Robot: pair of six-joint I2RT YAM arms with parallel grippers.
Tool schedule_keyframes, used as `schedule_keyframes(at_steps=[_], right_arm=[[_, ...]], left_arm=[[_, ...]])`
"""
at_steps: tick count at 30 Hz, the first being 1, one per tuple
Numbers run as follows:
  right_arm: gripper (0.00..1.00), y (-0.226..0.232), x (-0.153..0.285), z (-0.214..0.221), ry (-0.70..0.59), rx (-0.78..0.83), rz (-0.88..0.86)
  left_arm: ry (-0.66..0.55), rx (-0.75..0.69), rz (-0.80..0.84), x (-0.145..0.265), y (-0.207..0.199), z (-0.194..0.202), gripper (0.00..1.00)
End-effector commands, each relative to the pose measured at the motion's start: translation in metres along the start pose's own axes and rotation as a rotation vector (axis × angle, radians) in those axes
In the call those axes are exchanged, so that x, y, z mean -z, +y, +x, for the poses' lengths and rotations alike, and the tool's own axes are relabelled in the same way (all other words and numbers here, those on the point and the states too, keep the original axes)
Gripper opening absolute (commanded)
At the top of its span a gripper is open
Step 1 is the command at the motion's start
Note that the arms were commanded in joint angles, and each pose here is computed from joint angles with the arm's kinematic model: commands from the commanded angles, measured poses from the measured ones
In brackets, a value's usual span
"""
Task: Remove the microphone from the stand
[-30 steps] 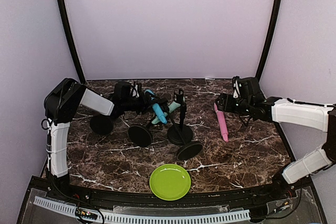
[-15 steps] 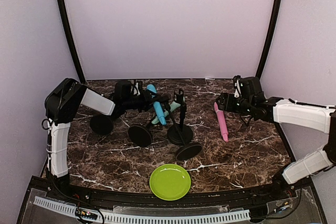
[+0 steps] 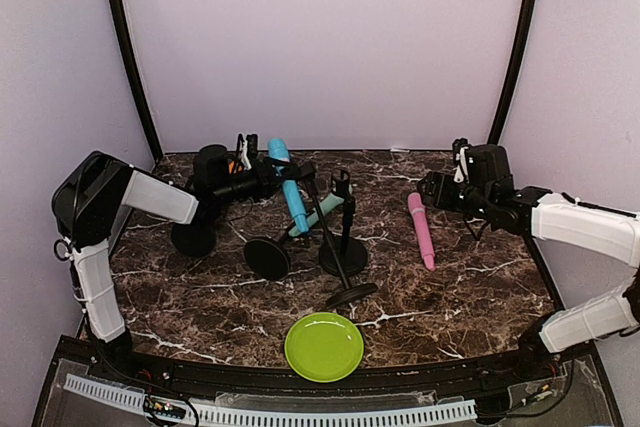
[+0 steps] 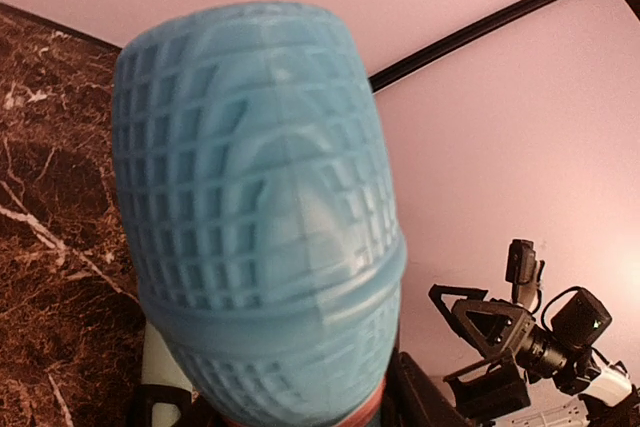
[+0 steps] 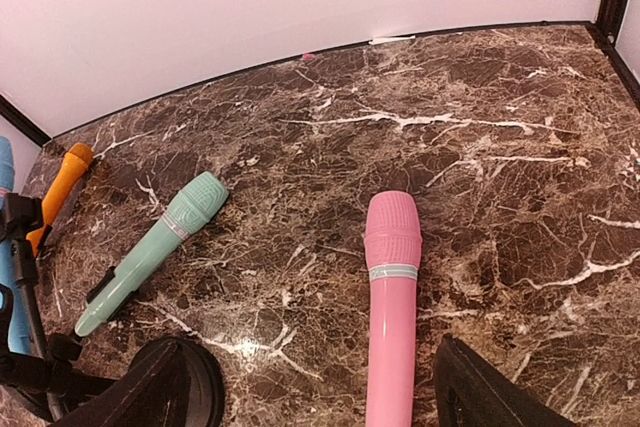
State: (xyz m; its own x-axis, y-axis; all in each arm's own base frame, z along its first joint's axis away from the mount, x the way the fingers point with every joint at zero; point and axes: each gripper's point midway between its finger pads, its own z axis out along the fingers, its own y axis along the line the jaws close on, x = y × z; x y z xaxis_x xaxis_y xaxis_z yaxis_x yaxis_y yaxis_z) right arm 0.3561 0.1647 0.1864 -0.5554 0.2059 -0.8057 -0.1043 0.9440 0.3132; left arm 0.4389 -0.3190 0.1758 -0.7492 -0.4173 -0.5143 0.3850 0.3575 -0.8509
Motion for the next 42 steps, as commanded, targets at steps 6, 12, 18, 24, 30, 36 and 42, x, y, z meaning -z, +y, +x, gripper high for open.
schedule_keyframes(at_steps=[6,12,18,24,30,36,42], right_arm=[[0.85,0.01,0.019,-0.017,-0.086,0.001,-0.073],[0.85,0.033,0.036,-0.027,-0.14,0.01,-0.22],[0.87,0.061,0.06,-0.032,-0.182,0.039,-0.41],[0.89,0.084,0.082,-0.034,-0.207,0.066,-0.569],[0.89,0.103,0.099,-0.036,-0.211,0.091,-0.696],[0.89,0.122,0.113,-0.031,-0.181,0.117,-0.822],[0.94,0.152,0.124,-0.016,-0.123,0.169,-0.936]], left_arm=[[-0.076,-0.319,0.27,0.048,-0.104,0.001,0.1],[-0.045,-0.438,0.407,0.061,-0.144,0.029,0.08],[-0.033,-0.554,0.494,0.07,-0.174,0.053,0.07],[-0.053,-0.631,0.535,0.084,-0.201,0.059,0.07],[-0.063,-0.684,0.572,0.09,-0.226,0.061,0.06],[-0.108,-0.731,0.633,0.092,-0.257,0.055,0.04],[-0.156,-0.757,0.684,0.093,-0.286,0.044,0.03]])
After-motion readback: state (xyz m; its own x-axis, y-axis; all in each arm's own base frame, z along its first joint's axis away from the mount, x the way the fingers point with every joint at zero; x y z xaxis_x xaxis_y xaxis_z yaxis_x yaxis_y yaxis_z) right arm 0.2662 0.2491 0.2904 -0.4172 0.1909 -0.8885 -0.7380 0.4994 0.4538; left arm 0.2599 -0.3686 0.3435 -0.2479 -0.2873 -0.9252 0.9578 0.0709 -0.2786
